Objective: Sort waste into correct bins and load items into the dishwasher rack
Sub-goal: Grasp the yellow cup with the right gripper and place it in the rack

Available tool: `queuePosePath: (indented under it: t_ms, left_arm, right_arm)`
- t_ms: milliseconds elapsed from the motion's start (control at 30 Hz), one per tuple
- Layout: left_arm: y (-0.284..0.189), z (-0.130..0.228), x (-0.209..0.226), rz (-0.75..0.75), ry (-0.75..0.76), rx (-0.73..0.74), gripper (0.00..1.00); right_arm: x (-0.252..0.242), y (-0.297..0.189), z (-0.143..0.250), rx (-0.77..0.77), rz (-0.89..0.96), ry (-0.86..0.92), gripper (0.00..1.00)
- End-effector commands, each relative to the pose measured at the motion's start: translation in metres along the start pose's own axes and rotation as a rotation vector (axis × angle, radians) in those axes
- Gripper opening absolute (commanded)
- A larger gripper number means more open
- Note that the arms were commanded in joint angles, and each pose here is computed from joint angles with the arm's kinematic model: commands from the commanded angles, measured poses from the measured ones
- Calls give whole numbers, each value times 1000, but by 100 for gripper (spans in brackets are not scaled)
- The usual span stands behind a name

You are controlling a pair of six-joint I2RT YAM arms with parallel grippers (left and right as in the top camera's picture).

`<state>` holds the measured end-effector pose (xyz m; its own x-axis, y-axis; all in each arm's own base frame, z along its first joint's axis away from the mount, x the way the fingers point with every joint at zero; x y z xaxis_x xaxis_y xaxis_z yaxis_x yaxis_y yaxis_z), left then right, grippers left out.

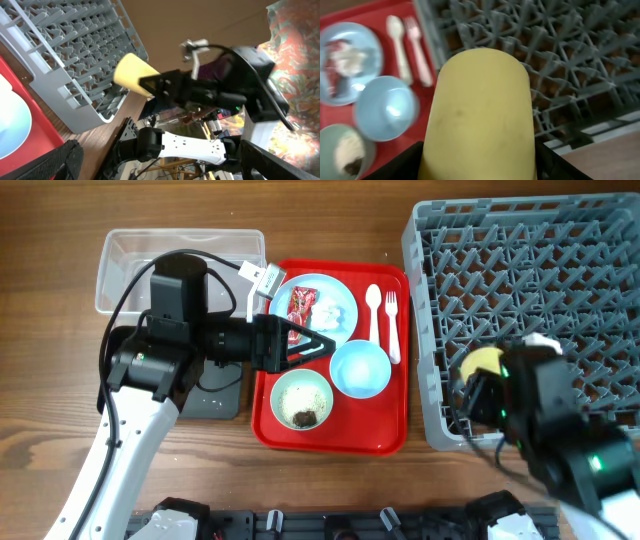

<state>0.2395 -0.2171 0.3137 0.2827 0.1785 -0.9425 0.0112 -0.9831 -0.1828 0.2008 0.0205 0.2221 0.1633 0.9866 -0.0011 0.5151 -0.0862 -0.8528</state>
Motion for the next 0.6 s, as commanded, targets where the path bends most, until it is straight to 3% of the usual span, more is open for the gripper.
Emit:
queuePosePath:
  t_ms: [0, 133, 167, 200, 267, 333, 467, 533, 567]
  left_arm:
    - [-1, -2, -4, 1, 38, -5, 100]
    - [-1, -2, -4, 1, 37, -5, 100]
    - [-1, -1, -4, 0, 35, -5, 100]
    - [-1, -1, -3, -1, 31, -4, 100]
    - [-1, 0, -3, -3, 21, -1, 100]
    - [-1, 0, -3, -2, 21, -1, 100]
    - [-1, 0, -3, -3, 22, -1, 100]
    - [2, 1, 15, -101, 39, -26, 96]
    - [4, 4, 43, -263, -6, -53, 93]
  right_arm:
    - [-1, 38, 1, 176, 37, -45, 39]
    - [22, 89, 16, 415, -42, -109, 39]
    - [23, 98, 17, 436, -37, -111, 45]
    - [24, 101, 15, 431, -37, -109, 65]
    - [28, 93, -2, 359, -59, -98, 73]
    - [32, 70, -29, 251, -88, -89, 75]
    - [33, -16, -91, -92, -170, -55, 84]
    - [30, -44, -93, -188, -199, -45, 84]
    - [26, -56, -87, -211, -209, -43, 86]
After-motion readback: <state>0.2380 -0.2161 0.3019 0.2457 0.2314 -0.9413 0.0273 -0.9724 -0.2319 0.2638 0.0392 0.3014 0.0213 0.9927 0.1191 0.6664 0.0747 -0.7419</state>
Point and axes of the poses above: each gripper's point midway between its finger pads, its own y axis out along the fingers, its own x axis along the line the jaws close on, z = x × y, the point moved 1 cm from there along -y, back along the fingers, and after that the axes turned 10 degrees about -y, right-handed, at the moved point
